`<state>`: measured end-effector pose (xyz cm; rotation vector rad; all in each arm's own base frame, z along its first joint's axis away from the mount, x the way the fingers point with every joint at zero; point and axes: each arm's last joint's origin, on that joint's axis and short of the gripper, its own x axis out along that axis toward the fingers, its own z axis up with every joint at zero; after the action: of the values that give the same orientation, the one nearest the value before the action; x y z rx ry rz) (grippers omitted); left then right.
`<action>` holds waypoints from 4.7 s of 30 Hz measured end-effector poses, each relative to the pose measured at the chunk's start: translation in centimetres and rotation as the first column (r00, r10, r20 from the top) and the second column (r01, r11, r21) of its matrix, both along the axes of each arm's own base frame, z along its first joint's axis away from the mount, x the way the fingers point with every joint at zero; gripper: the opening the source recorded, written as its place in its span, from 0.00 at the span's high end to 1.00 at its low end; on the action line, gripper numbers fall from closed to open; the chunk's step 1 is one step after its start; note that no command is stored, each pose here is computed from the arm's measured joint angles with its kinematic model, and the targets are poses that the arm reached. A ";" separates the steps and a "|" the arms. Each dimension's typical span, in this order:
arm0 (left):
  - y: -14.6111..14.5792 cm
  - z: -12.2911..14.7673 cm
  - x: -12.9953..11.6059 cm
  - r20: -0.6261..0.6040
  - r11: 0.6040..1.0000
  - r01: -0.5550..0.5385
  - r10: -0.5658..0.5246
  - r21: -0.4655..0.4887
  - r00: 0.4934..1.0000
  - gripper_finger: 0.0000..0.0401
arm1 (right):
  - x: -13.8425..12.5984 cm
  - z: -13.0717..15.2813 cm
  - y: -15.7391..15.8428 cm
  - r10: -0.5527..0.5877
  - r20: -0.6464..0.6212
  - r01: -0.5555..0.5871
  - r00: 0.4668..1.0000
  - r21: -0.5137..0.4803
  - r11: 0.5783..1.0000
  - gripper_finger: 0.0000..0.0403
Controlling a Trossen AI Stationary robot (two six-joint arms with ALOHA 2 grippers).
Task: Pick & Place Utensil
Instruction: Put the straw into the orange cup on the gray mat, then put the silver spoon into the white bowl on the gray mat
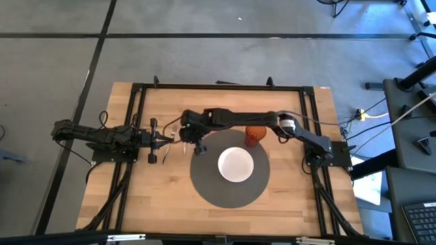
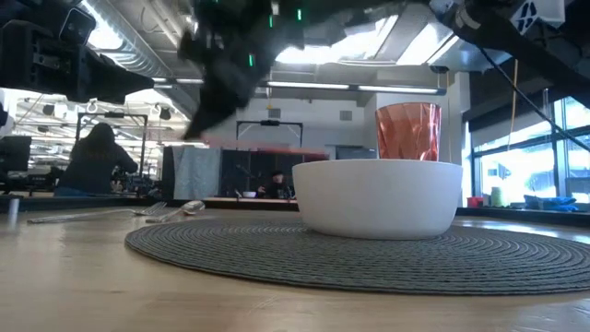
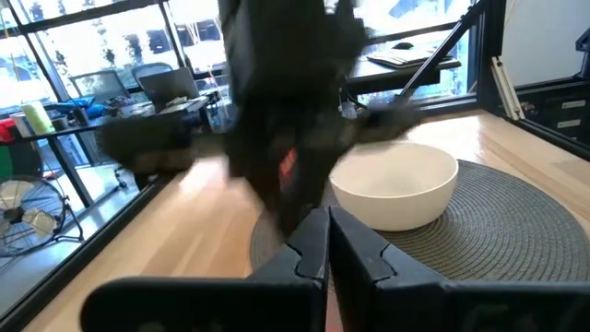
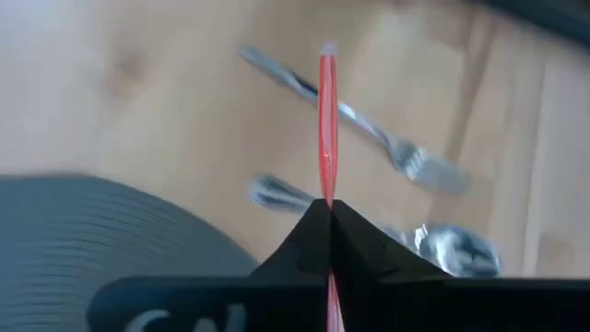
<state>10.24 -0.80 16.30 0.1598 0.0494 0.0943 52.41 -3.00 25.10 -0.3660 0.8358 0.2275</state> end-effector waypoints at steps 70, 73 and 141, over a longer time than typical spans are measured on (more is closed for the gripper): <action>0.1 0.0 0.0 -0.002 1.000 -0.027 0.027 0.001 1.000 0.99 | -32.3 2.5 3.2 -0.200 0.941 0.053 0.272 0.193 0.980 0.99; 0.1 0.0 0.0 -0.001 1.000 -0.027 0.027 -0.006 1.000 0.99 | -31.6 1.7 3.2 -0.199 0.929 0.068 0.311 0.187 0.980 0.99; 0.1 0.0 0.0 0.000 0.999 -0.043 0.043 -0.007 0.999 0.99 | -34.2 -4.0 3.2 -0.347 0.890 0.078 0.296 0.339 0.938 0.55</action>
<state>10.26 -0.69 16.30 0.1516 0.0526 0.1367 18.23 0.23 21.06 -0.0939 -0.3711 -0.1744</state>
